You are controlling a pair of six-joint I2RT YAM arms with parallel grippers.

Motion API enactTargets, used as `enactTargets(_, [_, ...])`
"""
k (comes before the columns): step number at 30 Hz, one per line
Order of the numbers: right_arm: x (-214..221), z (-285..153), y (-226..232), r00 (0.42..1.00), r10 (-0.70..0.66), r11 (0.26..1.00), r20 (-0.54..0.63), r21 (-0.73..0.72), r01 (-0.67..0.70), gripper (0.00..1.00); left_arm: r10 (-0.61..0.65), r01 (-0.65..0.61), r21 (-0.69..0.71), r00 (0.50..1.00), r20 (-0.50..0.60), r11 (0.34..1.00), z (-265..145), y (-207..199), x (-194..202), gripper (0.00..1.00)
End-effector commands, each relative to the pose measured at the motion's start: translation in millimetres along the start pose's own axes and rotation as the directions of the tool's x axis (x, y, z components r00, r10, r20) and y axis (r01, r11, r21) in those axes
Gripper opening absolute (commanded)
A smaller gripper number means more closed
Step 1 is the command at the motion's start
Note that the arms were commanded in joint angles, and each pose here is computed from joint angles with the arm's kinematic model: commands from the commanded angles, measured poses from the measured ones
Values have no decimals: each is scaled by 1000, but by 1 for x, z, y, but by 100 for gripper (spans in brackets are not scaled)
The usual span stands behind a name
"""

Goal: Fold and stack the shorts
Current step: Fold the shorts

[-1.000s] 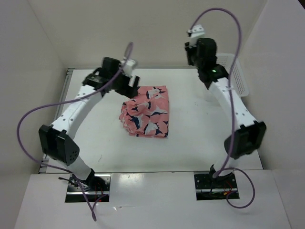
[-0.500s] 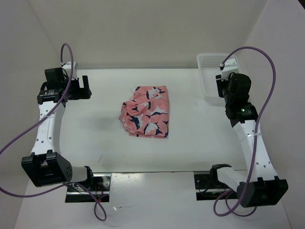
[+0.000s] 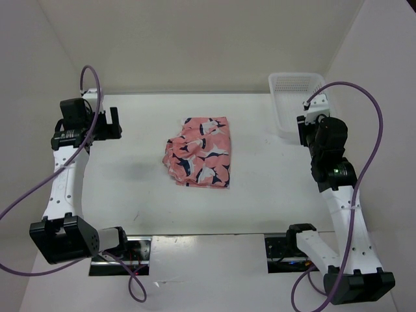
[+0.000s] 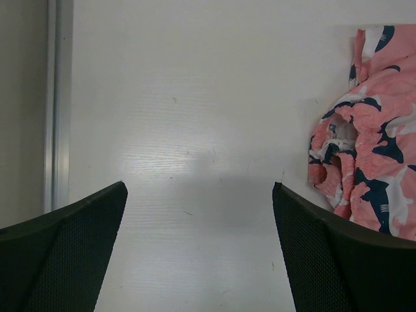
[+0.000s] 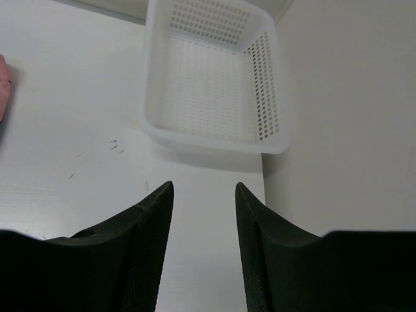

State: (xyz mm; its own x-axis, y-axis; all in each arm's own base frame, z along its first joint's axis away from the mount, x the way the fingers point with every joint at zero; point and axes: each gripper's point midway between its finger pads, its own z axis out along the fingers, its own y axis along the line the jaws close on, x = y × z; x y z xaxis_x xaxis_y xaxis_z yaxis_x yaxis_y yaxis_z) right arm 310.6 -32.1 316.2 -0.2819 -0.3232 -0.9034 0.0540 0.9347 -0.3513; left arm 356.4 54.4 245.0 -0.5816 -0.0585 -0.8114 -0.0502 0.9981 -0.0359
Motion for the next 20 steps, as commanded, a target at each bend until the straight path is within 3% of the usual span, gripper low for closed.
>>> enactTargets(1, [3,-4,0,1000,2,1000,-3,0,-2,49,14,-11,-39,997,74,999,-11,7,-16,99])
enactTargets(20, [8,-4,7,1000,0,1000,-3,-30,0,57,13,-11,-41,997,73,999,-13,6,-11,99])
